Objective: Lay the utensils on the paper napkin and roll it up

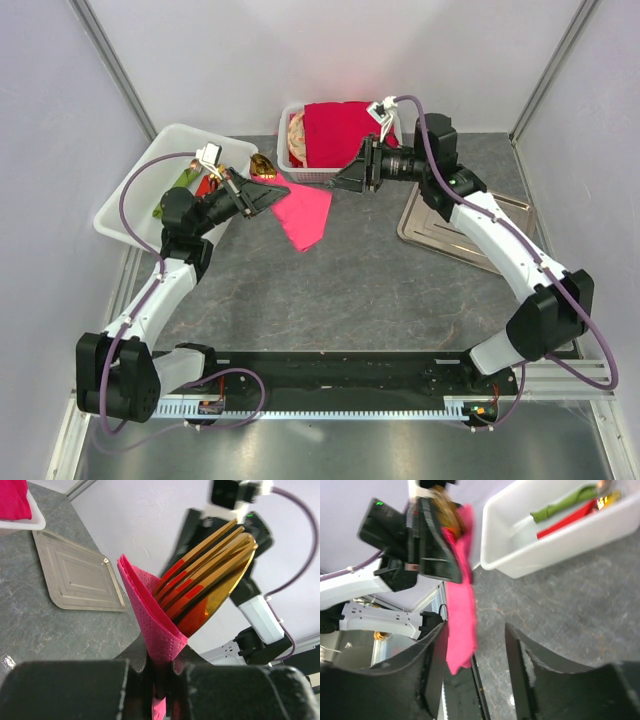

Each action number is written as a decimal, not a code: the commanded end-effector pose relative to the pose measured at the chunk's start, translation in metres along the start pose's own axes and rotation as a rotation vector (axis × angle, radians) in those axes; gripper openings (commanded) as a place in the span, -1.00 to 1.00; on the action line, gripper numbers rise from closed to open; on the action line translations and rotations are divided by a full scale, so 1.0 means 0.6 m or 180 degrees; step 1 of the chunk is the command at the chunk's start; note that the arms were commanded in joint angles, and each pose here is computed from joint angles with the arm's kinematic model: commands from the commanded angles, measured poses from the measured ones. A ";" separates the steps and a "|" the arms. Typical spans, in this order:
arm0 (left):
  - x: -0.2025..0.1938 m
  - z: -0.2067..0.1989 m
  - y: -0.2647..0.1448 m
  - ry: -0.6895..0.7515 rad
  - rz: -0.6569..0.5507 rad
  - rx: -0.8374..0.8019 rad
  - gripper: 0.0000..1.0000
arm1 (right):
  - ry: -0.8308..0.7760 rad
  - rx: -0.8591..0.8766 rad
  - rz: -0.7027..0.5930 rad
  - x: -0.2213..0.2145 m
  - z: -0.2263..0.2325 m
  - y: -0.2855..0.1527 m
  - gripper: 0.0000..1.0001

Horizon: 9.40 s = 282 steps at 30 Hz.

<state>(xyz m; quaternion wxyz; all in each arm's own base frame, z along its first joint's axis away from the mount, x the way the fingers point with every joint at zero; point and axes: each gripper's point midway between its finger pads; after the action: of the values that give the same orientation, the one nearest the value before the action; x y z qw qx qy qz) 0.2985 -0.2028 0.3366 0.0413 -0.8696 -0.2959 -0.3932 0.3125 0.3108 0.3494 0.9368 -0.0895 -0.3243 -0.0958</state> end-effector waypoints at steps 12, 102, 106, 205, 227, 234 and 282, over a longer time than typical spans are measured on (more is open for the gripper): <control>0.034 -0.028 0.005 0.0241 -0.0107 -0.0123 -0.96 | -0.0500 0.0182 0.0424 -0.060 0.078 0.037 -0.17; -0.012 0.006 -0.019 0.0006 -0.0047 0.0219 0.23 | -0.0056 0.0523 0.0238 -0.072 0.061 0.120 -1.00; -0.001 -0.003 -0.014 -0.0021 -0.0097 0.0156 -0.09 | 0.0034 0.0471 0.0172 -0.068 0.052 0.126 -1.00; 0.034 -0.056 -0.015 0.0911 -0.0163 -0.0415 -0.96 | 0.0330 0.0772 0.0241 -0.078 0.062 0.083 0.23; 0.049 -0.054 -0.015 0.0937 -0.0225 -0.0382 -0.96 | 0.0398 0.0805 0.0530 -0.141 0.064 0.095 0.10; 0.049 -0.051 -0.015 0.0936 -0.0198 -0.0360 -0.96 | 0.0386 0.0819 0.0597 -0.159 0.064 0.104 -0.89; 0.175 0.497 -0.321 0.2043 0.2056 0.1734 -0.96 | 0.0547 0.0060 0.0532 -0.129 -0.076 0.082 0.96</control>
<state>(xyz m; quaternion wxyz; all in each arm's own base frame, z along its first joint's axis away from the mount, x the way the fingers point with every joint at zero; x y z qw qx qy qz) 0.4340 0.0743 0.1788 0.4370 -0.7383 -0.1003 -0.5039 0.2847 0.3524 0.2496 0.9710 -0.1088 -0.2123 -0.0182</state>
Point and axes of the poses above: each gripper's point midway between its finger pads, its own y axis out along the fingers, its own z axis along the line the jaws close on, x = y × z, and after that the axes turned 13 degrees about y, right-handed
